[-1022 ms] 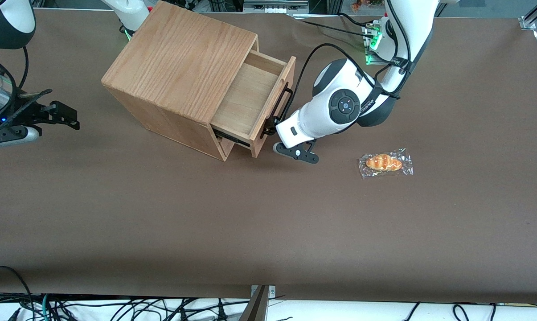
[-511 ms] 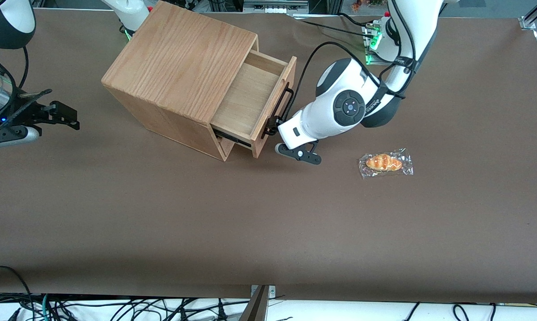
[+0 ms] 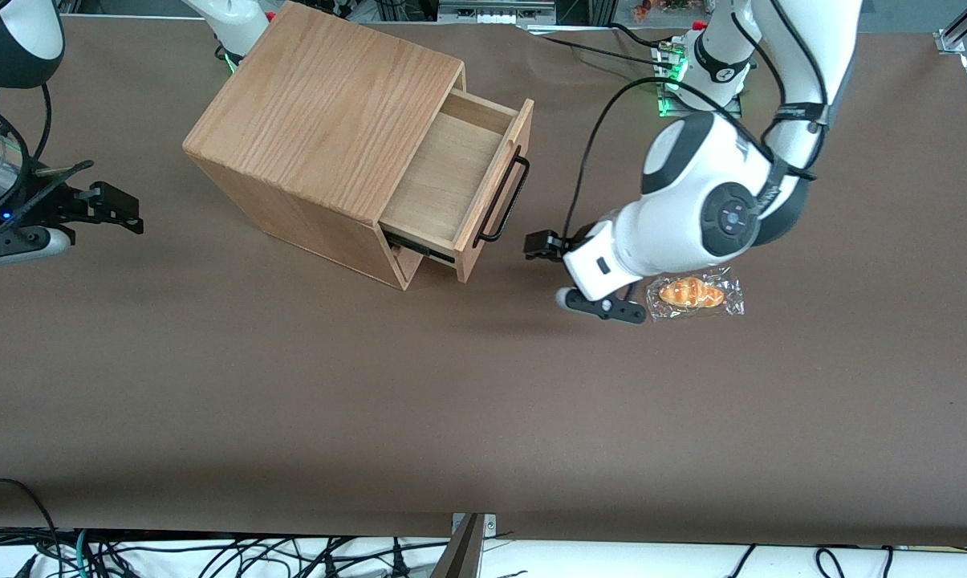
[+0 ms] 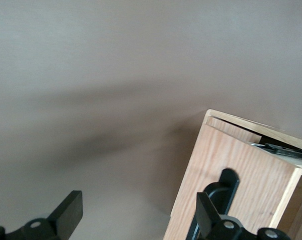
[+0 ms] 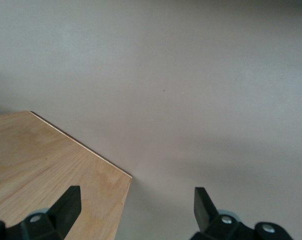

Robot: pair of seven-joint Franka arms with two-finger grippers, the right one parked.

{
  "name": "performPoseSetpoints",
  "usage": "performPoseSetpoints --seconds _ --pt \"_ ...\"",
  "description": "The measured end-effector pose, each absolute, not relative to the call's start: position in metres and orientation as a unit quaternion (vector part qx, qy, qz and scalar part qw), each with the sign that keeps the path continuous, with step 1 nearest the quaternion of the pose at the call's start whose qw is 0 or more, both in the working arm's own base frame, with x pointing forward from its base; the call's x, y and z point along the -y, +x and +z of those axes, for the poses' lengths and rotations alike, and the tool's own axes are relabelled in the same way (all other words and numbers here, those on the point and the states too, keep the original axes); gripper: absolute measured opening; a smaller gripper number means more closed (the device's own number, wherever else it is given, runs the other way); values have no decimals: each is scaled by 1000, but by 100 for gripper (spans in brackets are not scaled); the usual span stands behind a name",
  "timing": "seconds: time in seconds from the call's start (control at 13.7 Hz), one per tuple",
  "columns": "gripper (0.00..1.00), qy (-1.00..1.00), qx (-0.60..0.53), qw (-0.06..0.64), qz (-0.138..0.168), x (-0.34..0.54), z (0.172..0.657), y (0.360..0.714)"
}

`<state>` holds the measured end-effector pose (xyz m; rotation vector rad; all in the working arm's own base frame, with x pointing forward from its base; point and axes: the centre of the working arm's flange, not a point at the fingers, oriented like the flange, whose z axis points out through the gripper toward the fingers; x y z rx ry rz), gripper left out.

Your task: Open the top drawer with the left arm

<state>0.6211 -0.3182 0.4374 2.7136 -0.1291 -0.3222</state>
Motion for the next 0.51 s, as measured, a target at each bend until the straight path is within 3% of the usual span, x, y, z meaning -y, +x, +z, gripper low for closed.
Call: performPoseSetpoints --seconds 0.22,0.51 --pt "100 975 24 168 -143 249 437 639" --pt "100 980 36 132 -147 142 438 658"
